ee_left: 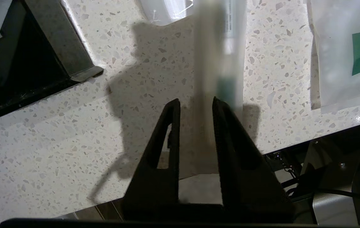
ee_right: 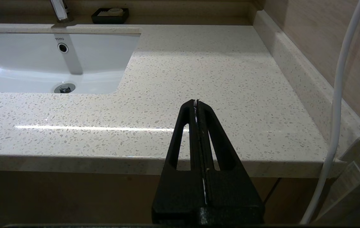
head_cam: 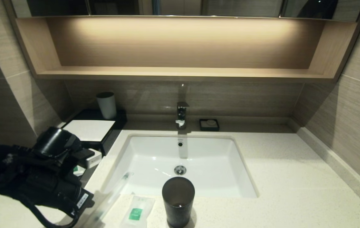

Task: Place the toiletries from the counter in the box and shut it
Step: Pick up the bathroom toiletry

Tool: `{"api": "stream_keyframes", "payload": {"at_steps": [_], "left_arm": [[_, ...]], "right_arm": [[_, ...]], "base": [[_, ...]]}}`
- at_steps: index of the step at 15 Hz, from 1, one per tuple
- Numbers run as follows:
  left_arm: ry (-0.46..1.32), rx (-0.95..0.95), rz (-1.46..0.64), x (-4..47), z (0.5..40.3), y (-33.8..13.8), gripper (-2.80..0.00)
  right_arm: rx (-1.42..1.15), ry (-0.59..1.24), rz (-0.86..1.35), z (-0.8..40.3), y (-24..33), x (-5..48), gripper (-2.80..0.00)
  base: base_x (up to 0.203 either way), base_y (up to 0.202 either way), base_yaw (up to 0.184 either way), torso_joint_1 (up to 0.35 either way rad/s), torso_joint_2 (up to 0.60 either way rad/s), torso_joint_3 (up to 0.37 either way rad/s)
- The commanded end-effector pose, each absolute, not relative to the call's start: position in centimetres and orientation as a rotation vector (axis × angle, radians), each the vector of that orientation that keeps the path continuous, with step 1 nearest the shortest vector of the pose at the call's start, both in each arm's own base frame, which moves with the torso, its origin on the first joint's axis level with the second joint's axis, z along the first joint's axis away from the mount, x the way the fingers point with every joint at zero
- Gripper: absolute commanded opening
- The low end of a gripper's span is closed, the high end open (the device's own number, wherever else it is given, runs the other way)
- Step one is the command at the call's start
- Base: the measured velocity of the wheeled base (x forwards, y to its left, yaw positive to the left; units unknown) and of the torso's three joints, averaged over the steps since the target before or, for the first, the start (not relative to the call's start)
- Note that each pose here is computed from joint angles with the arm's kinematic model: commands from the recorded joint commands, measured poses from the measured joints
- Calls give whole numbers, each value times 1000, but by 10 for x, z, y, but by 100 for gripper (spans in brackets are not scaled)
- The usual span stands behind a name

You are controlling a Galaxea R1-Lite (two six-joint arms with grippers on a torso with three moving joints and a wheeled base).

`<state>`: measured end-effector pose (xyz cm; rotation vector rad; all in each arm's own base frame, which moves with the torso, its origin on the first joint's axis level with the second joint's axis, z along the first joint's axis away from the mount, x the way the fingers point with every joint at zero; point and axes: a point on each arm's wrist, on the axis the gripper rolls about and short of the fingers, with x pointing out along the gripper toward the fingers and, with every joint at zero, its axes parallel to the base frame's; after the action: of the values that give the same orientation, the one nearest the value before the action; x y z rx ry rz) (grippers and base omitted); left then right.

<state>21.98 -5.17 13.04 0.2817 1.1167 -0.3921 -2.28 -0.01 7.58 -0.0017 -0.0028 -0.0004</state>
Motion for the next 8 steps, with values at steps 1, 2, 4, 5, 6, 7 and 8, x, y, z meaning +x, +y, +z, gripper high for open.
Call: {"api": "stream_keyframes", "payload": {"at_steps": [1, 2, 4, 5, 6, 7, 8], "left_arm": [[1138, 295, -409, 218, 125, -55, 0], [1139, 298, -415, 218, 125, -56, 0], [1155, 305, -424, 217, 122, -58, 0], [1162, 308, -427, 216, 120, -58, 0], [1168, 309, -426, 215, 119, -58, 0], [1170, 313, -429, 214, 118, -58, 0], [1178, 316, -431, 215, 117, -58, 0]], "right_arm": [[-2, -2, 0, 75, 0, -23, -280], [-2, -2, 0, 75, 0, -23, -280], [-2, -2, 0, 75, 0, -23, -280], [-2, -2, 0, 75, 0, -23, -280], [-2, -2, 0, 75, 0, -23, -280], [-2, -2, 0, 75, 0, -23, -280], [-2, -2, 0, 75, 0, -23, -280]], "base": [[0, 0, 0, 0, 0, 0], [0, 0, 0, 0, 0, 0], [0, 0, 0, 0, 0, 0], [0, 0, 0, 0, 0, 0], [0, 0, 0, 0, 0, 0], [0, 0, 0, 0, 0, 0], [0, 0, 0, 0, 0, 0]]}}
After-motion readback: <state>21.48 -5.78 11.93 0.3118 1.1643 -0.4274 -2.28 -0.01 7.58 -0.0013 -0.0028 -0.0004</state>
